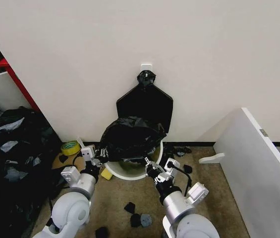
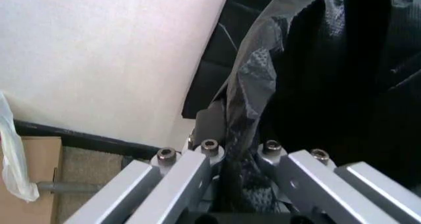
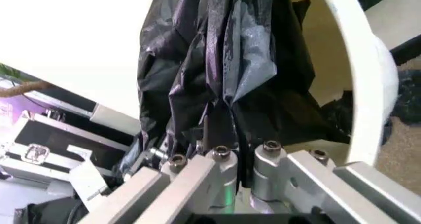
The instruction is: Place the garbage bag over the trash bin.
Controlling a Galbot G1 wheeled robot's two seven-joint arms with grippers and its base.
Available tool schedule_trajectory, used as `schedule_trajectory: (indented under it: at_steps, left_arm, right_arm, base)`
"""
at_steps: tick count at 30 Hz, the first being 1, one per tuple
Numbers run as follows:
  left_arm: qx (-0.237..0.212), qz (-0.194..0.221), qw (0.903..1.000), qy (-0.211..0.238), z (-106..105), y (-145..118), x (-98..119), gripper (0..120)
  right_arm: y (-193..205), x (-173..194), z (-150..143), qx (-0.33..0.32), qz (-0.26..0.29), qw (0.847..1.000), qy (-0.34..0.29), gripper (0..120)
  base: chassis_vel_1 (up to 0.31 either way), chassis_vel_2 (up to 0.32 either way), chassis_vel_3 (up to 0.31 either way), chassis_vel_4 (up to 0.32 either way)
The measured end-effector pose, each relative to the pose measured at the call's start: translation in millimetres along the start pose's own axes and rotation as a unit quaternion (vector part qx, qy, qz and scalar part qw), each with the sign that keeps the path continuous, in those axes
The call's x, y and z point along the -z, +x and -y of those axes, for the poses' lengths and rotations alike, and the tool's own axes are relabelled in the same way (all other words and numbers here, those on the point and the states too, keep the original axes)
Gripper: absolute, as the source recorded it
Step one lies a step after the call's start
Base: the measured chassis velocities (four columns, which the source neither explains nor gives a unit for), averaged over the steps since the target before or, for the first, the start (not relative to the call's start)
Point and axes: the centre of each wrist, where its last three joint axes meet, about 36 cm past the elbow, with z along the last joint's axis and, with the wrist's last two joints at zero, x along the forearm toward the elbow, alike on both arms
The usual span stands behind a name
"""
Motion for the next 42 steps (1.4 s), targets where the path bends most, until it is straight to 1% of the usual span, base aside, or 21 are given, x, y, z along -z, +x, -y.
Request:
schedule_trajectory:
  at_steps: [3, 5, 6, 12, 18, 21, 25, 30, 34, 36, 37, 41, 42]
  left_arm:
    - [0.002, 0.0, 1.0, 0.001, -1, -1, 0, 1]
    - [0.004, 0.0, 1.0, 0.003, -2, -2, 1, 1]
    - [0.004, 0.0, 1.0, 0.003, -2, -2, 1, 1]
    - [0.003, 0.003, 1.0, 0.007, -3, -4, 3, 1]
    - [0.001, 0.005, 1.0, 0.009, -1, -2, 4, 1]
    - [-0.001, 0.005, 0.9999, 0.01, 1, 0, 5, 1]
    - [-0.007, 0.009, 0.9998, 0.016, 3, 3, 11, 1]
    - [-0.007, 0.009, 0.9998, 0.015, 3, 3, 12, 1]
    - [0.0, 0.006, 0.9999, 0.012, -2, -1, 9, 1]
    - [0.002, 0.006, 0.9999, 0.01, -4, -3, 7, 1]
    - [0.002, 0.006, 0.9999, 0.01, -4, -3, 7, 1]
    - [0.002, 0.005, 0.9999, 0.01, -4, -4, 7, 1]
    - [0.002, 0.005, 0.9999, 0.01, -4, -4, 7, 1]
  right_arm:
    - [9, -2, 0, -0.004, -0.005, 1.0, 0.01, 0]
    - [21, -3, 1, -0.019, -0.021, 0.999, 0.03, 0]
    - [21, -3, 1, -0.019, -0.021, 0.999, 0.03, 0]
    - [45, -7, 4, -0.058, -0.075, 0.994, 0.059, 0]
    - [50, -14, 9, -0.075, -0.104, 0.989, 0.075, 0]
    - [47, -17, 12, -0.079, -0.108, 0.988, 0.08, 0]
    - [44, -25, 18, -0.083, -0.123, 0.985, 0.091, 0]
    - [43, -29, 17, -0.068, -0.114, 0.987, 0.091, 0]
    - [50, -30, 13, -0.022, -0.072, 0.995, 0.067, 0]
    - [52, -31, 13, -0.013, -0.061, 0.997, 0.046, 8]
    - [52, -31, 13, -0.013, -0.061, 0.997, 0.046, 8]
    - [55, -34, 15, -0.028, -0.062, 0.998, 0.008, 25]
    - [55, -35, 15, -0.029, -0.062, 0.998, 0.004, 27]
  base:
    - [0.0, 0.0, 0.0, 0.0]
    - [0.0, 0.0, 0.0, 0.0]
    - [0.0, 0.0, 0.0, 0.0]
    - [0.0, 0.0, 0.0, 0.0]
    - [0.0, 0.0, 0.0, 0.0]
    - [0.0, 0.0, 0.0, 0.0]
    - [0.0, 0.0, 0.0, 0.0]
    - [0.0, 0.0, 0.0, 0.0]
    - [0.0, 0.0, 0.0, 0.0]
    - [0.0, 0.0, 0.0, 0.0]
    - [0.0, 0.0, 0.0, 0.0]
    - [0.0, 0.0, 0.0, 0.0]
    - [0.0, 0.0, 0.0, 0.0]
